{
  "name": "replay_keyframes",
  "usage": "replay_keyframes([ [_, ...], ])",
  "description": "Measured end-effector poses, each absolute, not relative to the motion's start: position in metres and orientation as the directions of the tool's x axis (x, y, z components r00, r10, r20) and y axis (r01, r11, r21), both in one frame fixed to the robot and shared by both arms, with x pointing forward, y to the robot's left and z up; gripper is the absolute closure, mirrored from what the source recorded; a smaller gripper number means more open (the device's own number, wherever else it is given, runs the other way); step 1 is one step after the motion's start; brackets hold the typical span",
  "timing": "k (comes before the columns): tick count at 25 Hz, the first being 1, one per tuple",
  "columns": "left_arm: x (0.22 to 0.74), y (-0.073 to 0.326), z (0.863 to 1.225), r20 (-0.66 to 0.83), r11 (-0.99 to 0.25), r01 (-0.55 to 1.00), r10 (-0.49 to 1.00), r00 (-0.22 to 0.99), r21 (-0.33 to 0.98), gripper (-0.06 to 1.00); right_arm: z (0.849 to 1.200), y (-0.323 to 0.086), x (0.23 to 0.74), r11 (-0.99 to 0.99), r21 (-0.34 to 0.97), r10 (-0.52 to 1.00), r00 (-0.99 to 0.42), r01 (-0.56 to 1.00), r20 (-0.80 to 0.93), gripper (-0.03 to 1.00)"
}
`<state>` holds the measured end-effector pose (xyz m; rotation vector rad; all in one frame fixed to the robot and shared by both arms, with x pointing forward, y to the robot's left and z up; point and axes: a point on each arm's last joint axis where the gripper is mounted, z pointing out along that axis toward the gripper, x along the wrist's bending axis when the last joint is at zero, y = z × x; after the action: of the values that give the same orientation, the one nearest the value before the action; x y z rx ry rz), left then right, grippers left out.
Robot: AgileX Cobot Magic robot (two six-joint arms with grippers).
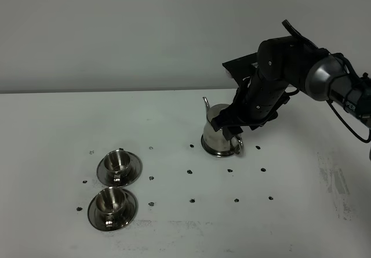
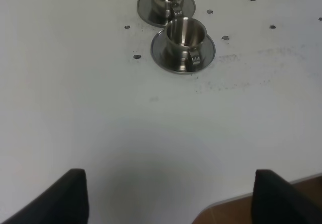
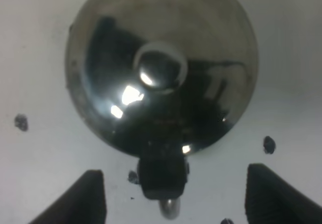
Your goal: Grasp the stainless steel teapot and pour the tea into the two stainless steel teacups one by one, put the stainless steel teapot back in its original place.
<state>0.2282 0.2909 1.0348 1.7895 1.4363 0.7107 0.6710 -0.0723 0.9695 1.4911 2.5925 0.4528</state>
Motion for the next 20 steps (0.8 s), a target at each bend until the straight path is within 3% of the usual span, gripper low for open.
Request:
replay_keyframes([
  [20,0.228,0.291,1.035,-0.020,-0.117,0.575,0.974,0.226,0.810,0.29,0.955,-0.071,0.678,0.491,0.297,0.854,-0.520,0.819,0.024,0.40],
])
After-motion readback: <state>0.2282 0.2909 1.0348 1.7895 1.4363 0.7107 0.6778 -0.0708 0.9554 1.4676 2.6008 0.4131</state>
